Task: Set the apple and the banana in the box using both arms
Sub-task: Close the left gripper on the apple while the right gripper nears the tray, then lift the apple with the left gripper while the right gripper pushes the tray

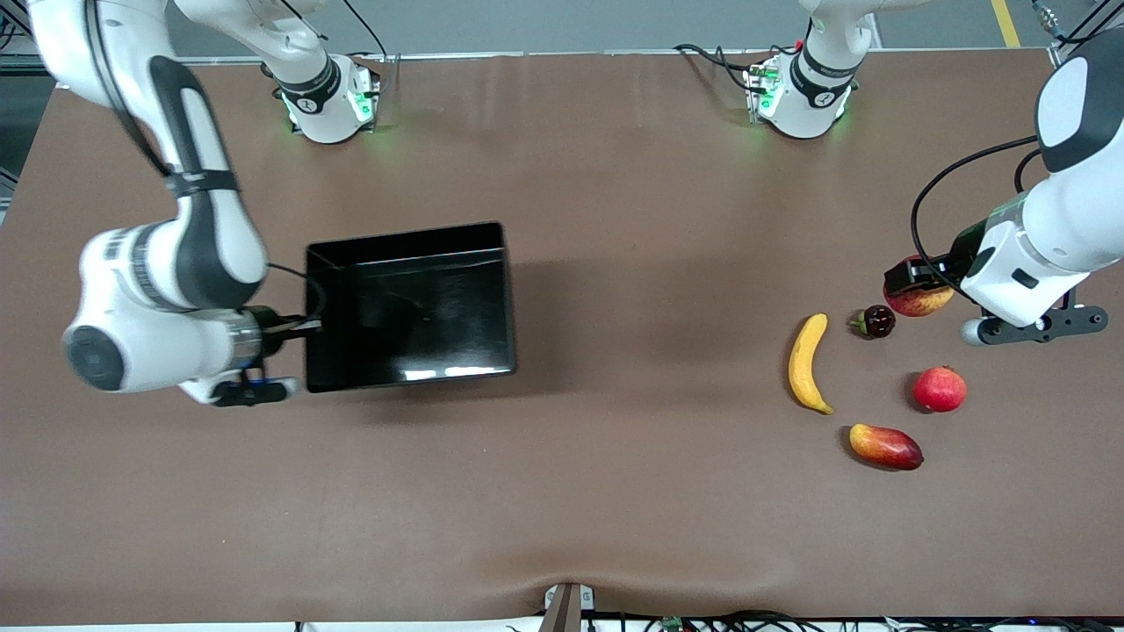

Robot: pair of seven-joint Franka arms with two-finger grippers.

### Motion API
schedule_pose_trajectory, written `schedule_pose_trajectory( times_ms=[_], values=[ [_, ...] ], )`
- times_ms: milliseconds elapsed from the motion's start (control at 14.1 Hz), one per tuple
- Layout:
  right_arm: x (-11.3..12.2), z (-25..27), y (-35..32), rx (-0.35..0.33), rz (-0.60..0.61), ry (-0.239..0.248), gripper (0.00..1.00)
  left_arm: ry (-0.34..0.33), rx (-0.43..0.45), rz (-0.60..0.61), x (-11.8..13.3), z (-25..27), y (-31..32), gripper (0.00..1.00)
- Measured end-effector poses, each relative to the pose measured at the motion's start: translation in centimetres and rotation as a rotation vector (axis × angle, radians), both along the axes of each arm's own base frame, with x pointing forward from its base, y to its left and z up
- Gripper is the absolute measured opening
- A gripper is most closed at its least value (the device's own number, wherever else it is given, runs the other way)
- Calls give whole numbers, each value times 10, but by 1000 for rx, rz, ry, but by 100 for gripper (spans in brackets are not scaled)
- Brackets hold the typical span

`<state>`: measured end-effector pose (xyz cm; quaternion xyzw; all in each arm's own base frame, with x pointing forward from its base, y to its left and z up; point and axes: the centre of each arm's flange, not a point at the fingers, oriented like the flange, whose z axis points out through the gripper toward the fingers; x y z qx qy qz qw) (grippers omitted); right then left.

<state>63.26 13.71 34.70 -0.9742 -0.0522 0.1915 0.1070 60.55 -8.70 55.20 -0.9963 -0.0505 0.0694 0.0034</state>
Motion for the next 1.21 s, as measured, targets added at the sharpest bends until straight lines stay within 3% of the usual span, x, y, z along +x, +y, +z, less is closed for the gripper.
schedule_pose_trajectory(
  times_ms=[213, 498, 712, 925, 1067, 1210],
  values=[
    [-14, -17, 94, -34, -13, -64, 5, 5, 1, 6, 0, -2, -2, 74],
    [-54, -65, 211, -100, -69, -116, 5, 13, 1, 13, 2, -7, -2, 74],
    [-76, -106, 260, -128, -128, -155, 5, 13, 1, 13, 2, -7, -2, 74],
    [-83, -106, 273, -150, -200, -147, 5, 13, 3, 29, 2, -7, -3, 74],
    [-82, -108, 269, -168, -242, -134, 18, 13, 3, 29, 1, -7, -9, 74],
    [-73, -104, 261, -171, -271, -138, 39, 12, 3, 33, -1, -6, -17, 74]
  ],
)
